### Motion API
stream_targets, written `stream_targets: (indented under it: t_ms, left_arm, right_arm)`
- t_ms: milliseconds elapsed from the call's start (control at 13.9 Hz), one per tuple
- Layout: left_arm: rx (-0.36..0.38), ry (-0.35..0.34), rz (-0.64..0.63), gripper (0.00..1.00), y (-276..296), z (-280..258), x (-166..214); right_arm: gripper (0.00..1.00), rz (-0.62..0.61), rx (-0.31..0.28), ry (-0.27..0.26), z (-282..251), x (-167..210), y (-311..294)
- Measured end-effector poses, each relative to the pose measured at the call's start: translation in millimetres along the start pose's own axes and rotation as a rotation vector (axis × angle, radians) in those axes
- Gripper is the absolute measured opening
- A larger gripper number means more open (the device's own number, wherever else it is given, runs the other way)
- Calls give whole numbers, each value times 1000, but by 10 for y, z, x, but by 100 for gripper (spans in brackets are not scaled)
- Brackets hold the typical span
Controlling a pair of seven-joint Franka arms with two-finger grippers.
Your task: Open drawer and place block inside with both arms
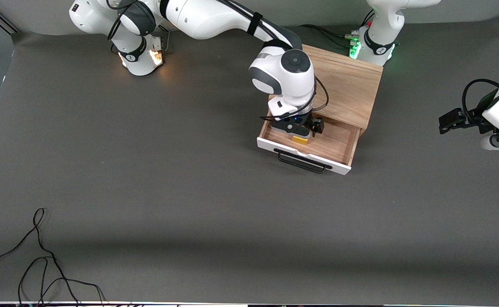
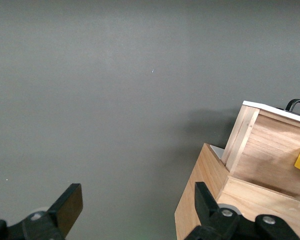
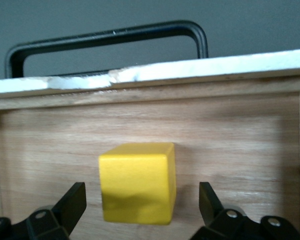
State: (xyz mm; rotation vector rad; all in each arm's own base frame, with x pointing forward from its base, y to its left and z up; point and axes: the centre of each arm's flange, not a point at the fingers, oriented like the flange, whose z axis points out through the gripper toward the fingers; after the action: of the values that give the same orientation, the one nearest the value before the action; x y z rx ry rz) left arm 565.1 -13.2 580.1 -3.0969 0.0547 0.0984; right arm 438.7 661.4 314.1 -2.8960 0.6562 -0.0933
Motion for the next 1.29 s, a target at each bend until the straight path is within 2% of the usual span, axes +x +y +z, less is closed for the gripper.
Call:
stream_targets:
  t_ms: [287,503,718,933,1292]
  left_arm:
    - [0,0,0,100,1,1,0]
    - [-1,0,0,100,3,1,0]
    - [-3,1,1,100,8,0,2]
    - [-12,3,0,100,20,-1,3]
    - [-19,3,2,100,37,-2,3]
  right_arm:
    - [100,15,-14,15,-270,173,-6]
    - [100,29,-25,23,-744,543,60]
    - [100,18,-46,1,-1307,1085,276]
    - [100,41,-25,-27,-1867,1785,704]
    - [100,29,-23,-3,-2592,3036,1915]
